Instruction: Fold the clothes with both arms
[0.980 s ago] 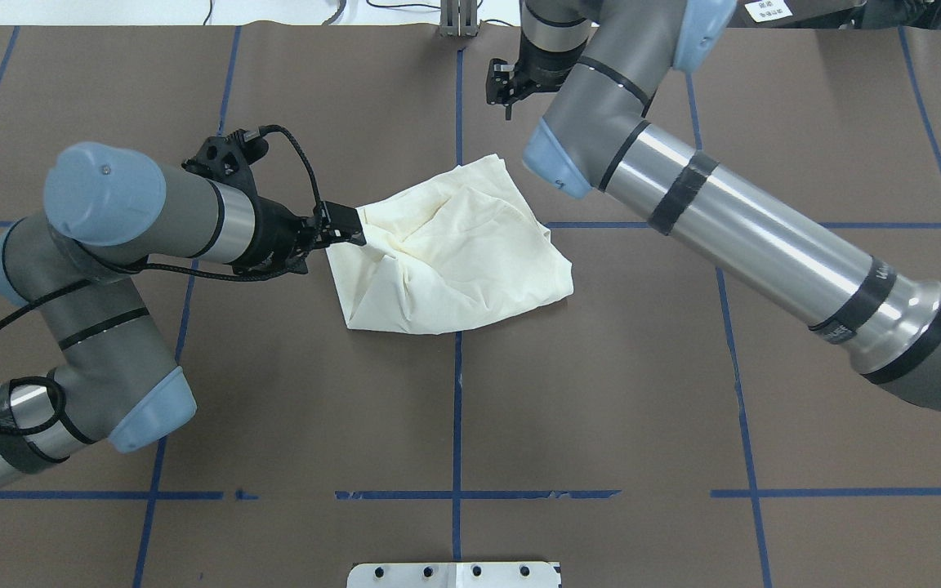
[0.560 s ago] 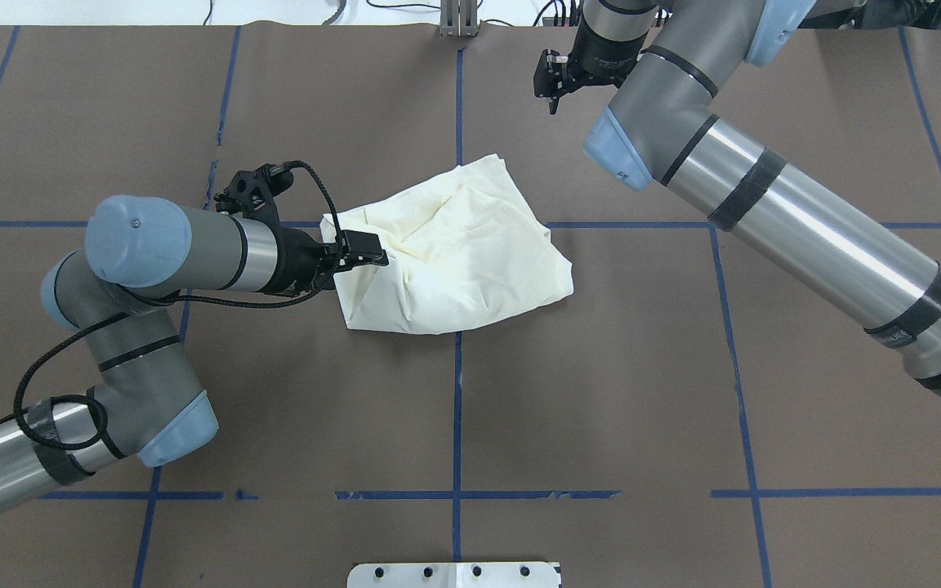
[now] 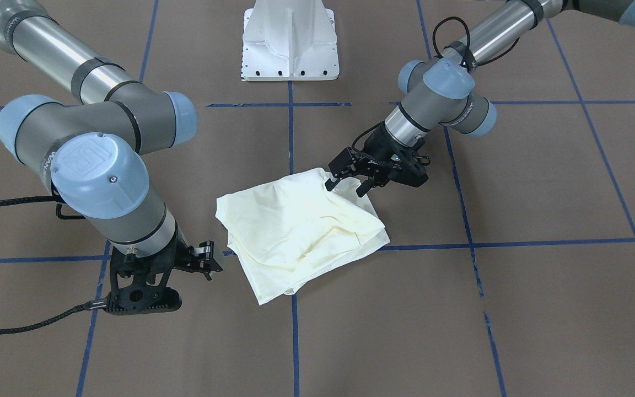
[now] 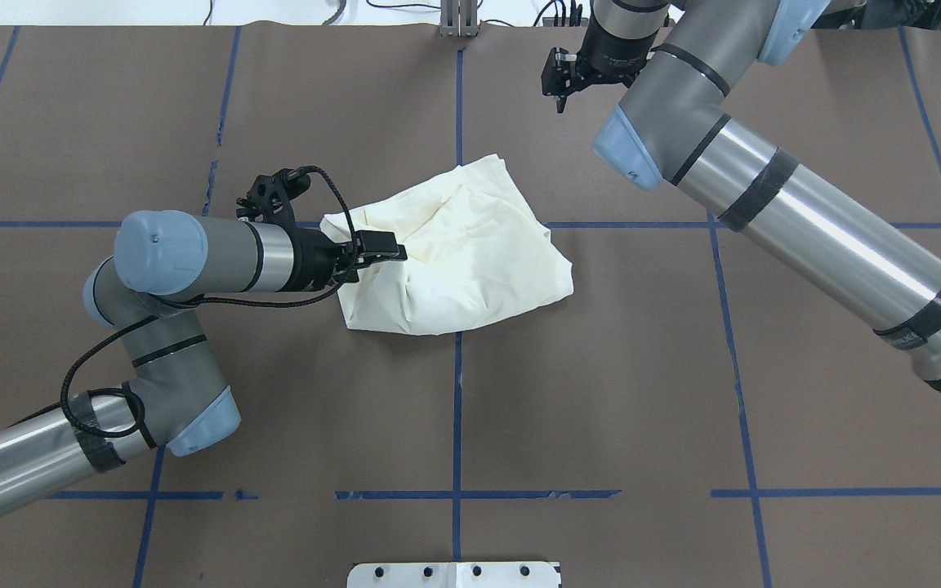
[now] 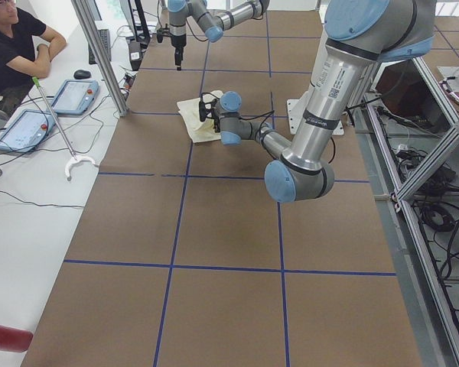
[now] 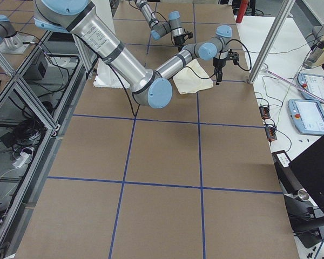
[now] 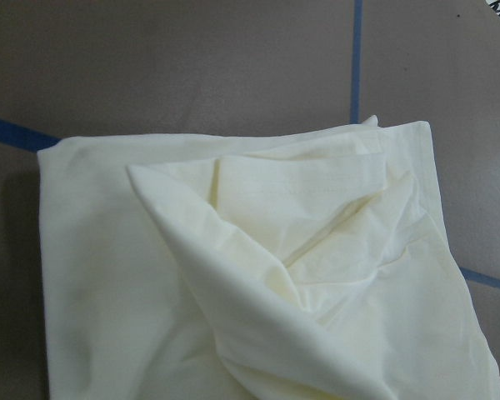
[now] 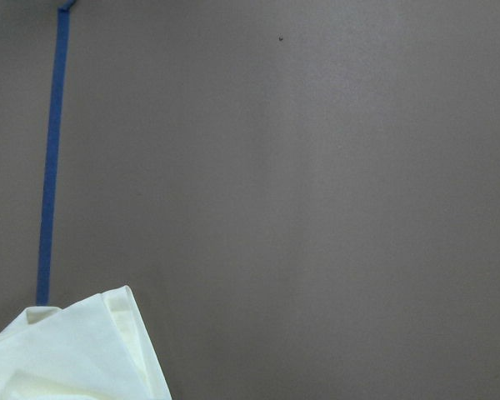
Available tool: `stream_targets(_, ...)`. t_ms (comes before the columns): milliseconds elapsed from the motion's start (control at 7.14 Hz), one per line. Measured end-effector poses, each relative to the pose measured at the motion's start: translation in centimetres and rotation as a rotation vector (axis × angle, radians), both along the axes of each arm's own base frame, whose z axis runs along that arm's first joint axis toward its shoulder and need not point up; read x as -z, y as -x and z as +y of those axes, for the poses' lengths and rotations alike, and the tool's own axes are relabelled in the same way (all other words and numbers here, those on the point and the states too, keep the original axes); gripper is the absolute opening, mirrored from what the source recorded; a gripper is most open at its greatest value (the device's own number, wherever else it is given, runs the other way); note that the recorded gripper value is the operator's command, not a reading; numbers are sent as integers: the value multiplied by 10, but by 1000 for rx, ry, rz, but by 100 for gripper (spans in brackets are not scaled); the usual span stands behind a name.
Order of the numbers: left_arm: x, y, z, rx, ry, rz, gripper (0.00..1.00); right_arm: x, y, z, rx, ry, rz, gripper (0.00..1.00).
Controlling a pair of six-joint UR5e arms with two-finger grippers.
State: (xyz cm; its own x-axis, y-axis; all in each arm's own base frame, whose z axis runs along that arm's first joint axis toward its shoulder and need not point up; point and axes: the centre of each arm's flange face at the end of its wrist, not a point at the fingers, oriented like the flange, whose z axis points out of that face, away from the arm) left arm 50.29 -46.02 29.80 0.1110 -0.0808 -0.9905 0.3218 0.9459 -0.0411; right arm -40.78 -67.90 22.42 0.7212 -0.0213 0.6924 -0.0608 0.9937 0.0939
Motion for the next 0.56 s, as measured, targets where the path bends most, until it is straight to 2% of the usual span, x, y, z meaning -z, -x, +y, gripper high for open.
stream_targets(560,12,-18,16,-35,-11,18,100,0,-3,-1,-3,2,1,100)
